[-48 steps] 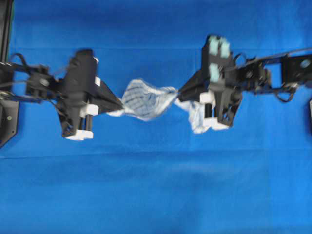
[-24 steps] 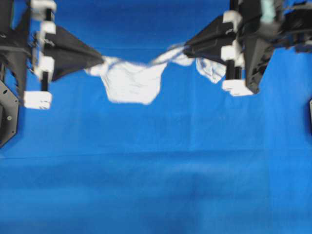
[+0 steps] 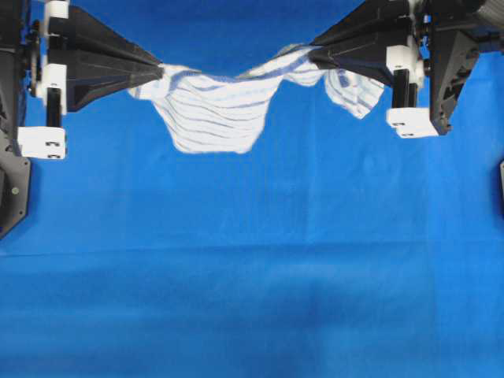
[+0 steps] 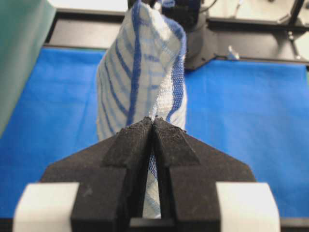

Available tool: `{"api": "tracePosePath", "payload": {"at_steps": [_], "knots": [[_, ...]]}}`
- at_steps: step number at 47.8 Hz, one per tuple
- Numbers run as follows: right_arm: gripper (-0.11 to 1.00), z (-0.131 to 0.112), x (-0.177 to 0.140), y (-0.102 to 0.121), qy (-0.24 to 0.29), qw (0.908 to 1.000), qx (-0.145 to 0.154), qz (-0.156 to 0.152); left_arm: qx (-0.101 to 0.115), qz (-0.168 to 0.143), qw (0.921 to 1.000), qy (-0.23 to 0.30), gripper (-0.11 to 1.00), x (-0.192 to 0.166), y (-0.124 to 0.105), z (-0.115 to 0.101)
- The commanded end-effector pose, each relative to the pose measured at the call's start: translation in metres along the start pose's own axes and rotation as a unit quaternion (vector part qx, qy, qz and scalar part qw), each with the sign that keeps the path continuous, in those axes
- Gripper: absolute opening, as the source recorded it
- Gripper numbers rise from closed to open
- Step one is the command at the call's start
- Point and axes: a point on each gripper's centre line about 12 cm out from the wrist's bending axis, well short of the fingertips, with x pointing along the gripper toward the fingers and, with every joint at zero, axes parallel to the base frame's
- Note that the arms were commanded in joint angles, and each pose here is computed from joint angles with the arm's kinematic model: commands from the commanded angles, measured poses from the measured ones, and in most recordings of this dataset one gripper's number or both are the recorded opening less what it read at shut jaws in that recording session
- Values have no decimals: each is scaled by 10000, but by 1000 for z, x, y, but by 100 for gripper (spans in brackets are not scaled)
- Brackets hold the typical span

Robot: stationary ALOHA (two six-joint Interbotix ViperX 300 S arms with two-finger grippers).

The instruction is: Lift the towel with both arms.

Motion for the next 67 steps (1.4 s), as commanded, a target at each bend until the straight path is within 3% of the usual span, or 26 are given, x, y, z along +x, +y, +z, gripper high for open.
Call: {"api": "tracePosePath", "payload": {"at_steps": [1, 8, 13, 21, 25, 30, 39, 53, 67], "knots": [[5, 11, -9, -1, -184, 9998, -35, -26, -8, 6, 9999, -146, 1, -1, 0, 12], [6, 11, -10, -1, -199, 9998, -34, -26, 101, 0, 9998, -184, 4, -2, 0, 13], [8, 11, -10, -1, -207, 9998, -11, -26, 197, -32, 9995, -231, 24, -3, -2, 14], [56, 10, -10, -1, -176, 9998, -18, -30, 240, -70, 9993, -262, 74, -4, -4, 14], [67, 9, -9, -2, -169, 9998, -16, -38, 242, -86, 9994, -247, 90, -4, -5, 14], [60, 5, -7, -2, -92, 9999, 0, -40, 246, -123, 9994, -194, 91, -2, -7, 10], [61, -20, 1, 0, 329, 9994, 59, -7, 244, -159, 9996, 50, 91, 12, -9, -10], [61, -92, 24, 4, 1063, 9936, 369, -9, 254, -178, 9964, 793, 91, 60, -11, -76], [61, -164, 49, 8, 1535, 9861, 628, -23, 247, -185, 9859, 1646, 91, 97, -12, -145]]}}
